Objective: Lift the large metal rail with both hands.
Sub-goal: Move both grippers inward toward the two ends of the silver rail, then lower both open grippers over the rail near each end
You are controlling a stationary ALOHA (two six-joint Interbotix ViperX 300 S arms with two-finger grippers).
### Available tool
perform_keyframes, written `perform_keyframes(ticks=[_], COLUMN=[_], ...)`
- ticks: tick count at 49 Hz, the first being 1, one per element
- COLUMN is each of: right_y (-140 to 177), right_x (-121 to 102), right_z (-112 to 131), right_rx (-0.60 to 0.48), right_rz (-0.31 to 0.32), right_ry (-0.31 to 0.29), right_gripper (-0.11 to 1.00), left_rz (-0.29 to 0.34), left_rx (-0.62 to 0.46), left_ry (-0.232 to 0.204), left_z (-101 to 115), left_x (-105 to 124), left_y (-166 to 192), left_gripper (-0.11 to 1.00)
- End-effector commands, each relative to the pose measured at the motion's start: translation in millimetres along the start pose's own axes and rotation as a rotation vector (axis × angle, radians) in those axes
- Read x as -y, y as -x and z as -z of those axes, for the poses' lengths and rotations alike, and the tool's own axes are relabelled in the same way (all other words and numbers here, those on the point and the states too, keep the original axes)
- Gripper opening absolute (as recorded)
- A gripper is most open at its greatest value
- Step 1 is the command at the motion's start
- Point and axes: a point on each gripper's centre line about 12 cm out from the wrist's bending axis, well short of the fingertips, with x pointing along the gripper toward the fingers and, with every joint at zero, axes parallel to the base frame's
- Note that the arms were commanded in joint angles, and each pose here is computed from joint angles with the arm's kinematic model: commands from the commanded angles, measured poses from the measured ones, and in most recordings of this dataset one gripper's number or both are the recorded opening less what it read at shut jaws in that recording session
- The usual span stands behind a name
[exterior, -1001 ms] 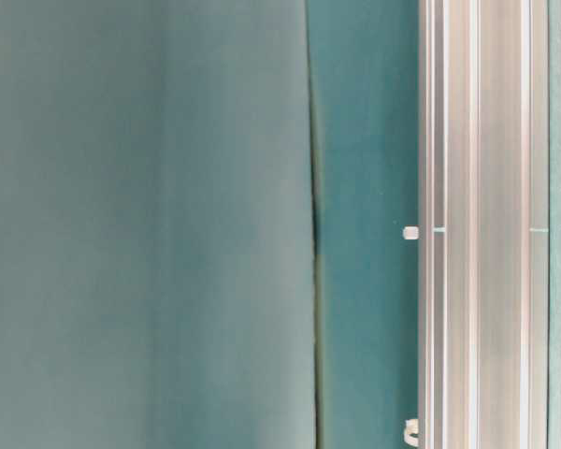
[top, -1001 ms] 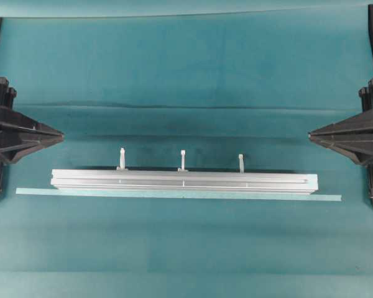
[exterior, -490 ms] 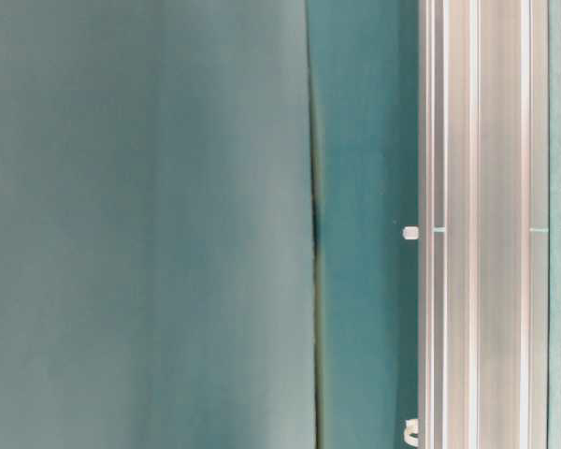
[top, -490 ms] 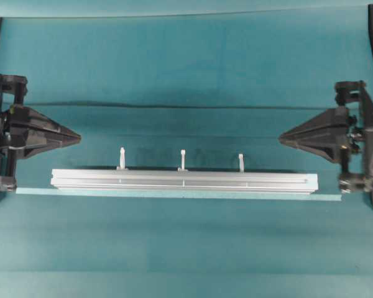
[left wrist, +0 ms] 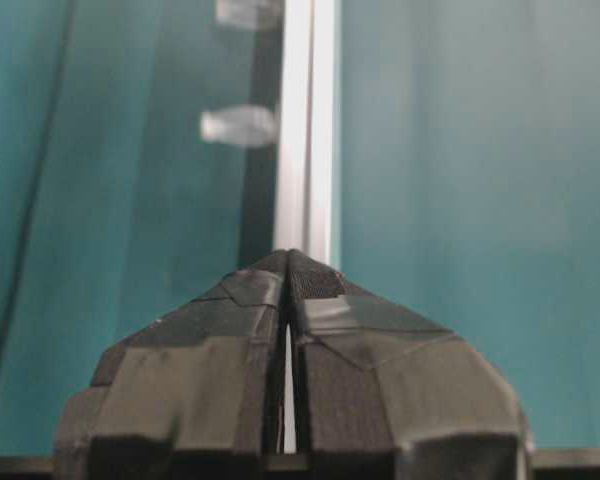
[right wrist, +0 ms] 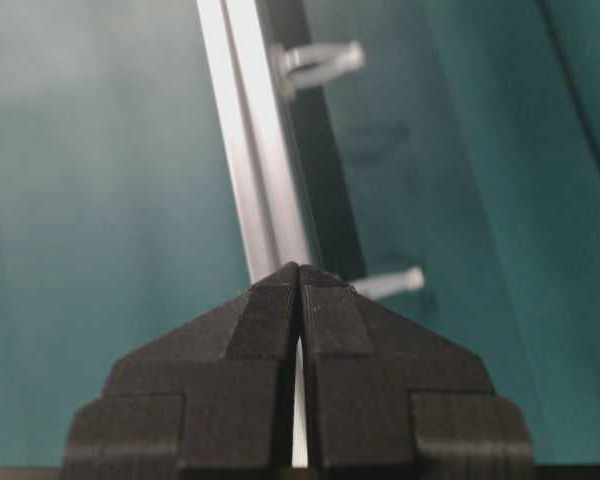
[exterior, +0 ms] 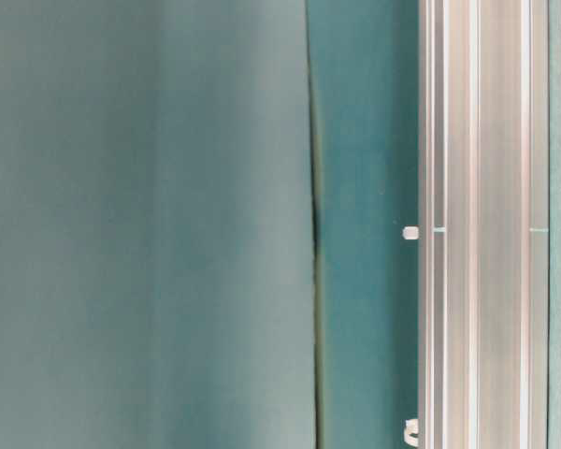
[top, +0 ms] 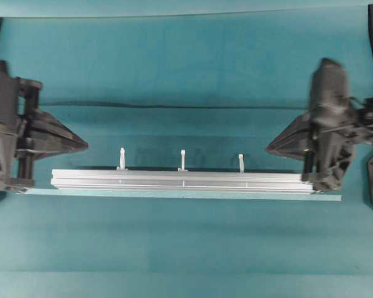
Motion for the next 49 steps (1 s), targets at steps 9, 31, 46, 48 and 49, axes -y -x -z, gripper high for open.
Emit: perform_keyframes(ticks=[9, 31, 46, 48, 49], right_y=[-20.0, -36.5, -46.3, -46.7, -47.7], right_x=[-2.1, -8.1, -10.9, -11.3, -11.1], right_z=[-10.4, -7.3, 0.0, 0.3, 1.3], right_rx=[-0.193, -0.402, -0.456, -0.457, -0.462], right_rz=[0.043, 0.047, 0.042, 0.042, 0.041], right_ry=[0.036, 0.166, 0.197, 0.198, 0.197], right_gripper=[0.01, 0.01, 0.01, 0.01, 0.01], left_rz=[0.001, 0.013, 0.015, 0.016, 0.018], left_rx=[-0.147, -0.397, -0.403, -0.402, -0.405], left_ry=[-0.005, -0.085, -0.085, -0.086, -0.091], left_z=[-7.2, 4.6, 5.7, 5.2, 5.6], left_x=[2.9, 7.6, 8.8, 9.3, 9.7], left_y=[-23.0, -53.7, -55.2, -55.6, -55.9], left_gripper=[-0.02, -0.02, -0.02, -0.02, -0.02])
